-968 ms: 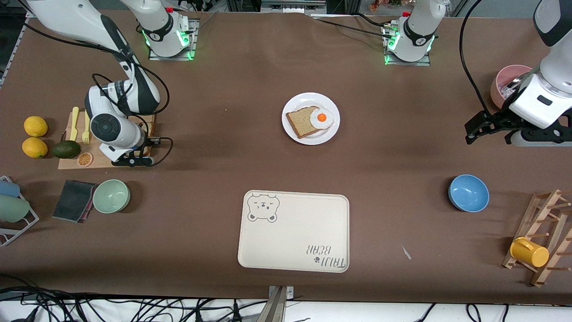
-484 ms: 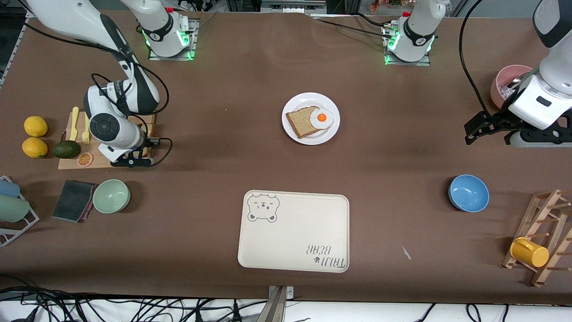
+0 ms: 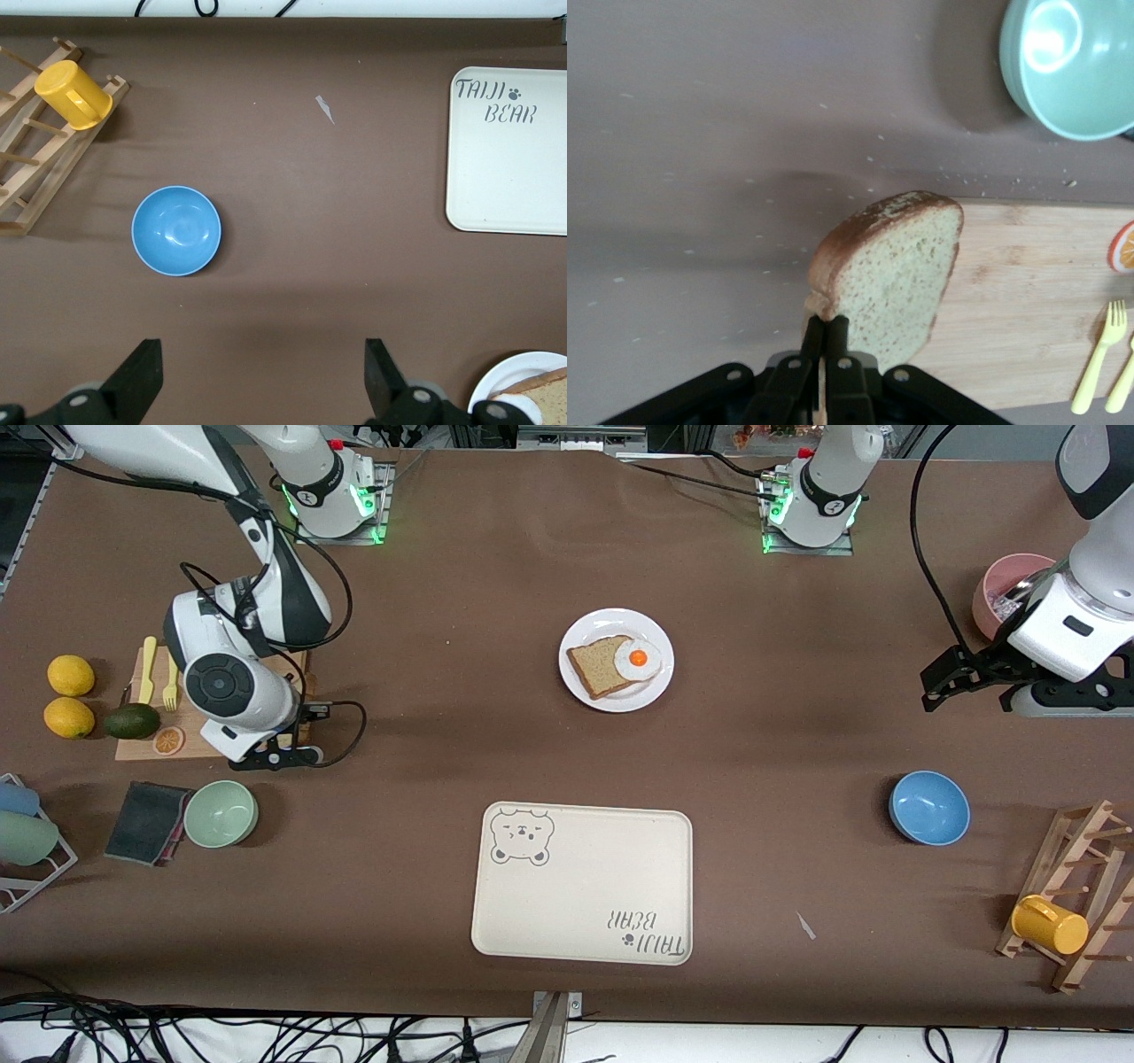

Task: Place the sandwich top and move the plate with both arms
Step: 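Carry the bread slice with the right gripper over the white plate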

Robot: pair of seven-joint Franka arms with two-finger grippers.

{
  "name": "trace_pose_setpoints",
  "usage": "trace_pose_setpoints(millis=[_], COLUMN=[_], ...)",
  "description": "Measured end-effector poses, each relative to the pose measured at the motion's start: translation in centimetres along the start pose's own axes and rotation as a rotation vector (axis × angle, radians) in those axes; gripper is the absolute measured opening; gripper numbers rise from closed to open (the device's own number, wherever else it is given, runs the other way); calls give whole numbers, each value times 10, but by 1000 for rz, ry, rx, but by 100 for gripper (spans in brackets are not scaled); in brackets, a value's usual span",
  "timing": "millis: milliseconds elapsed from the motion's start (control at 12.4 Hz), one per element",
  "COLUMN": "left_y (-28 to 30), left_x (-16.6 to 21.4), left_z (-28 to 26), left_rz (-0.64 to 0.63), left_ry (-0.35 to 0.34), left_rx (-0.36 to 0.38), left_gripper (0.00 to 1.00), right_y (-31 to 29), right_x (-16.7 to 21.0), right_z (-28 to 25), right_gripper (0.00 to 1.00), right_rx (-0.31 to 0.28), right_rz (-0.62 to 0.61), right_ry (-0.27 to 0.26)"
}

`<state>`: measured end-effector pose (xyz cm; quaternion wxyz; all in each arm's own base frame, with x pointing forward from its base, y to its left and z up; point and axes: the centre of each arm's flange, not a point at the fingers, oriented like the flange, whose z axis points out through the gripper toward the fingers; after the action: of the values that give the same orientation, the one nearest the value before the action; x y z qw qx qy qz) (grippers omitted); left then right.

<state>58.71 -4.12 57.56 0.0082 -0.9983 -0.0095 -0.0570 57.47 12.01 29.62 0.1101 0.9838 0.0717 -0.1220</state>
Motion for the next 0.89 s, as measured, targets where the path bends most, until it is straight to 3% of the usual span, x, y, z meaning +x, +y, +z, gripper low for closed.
trace_pose_setpoints(millis=[161,565,888], left_y=[0,0,0], left_x=[0,0,0], left_z=[0,0,0], left_rz=[0,0,0], left_ry=[0,0,0], left_rx=[0,0,0], left_gripper=[100,100,100], right_y=[-26,-153,-279], right_x=[0,-28,-73], right_z=[-34,-131,-148], right_gripper=[4,4,4], right_rx=[13,127,167], right_rz=[-17,63,175], right_ry=[7,61,50])
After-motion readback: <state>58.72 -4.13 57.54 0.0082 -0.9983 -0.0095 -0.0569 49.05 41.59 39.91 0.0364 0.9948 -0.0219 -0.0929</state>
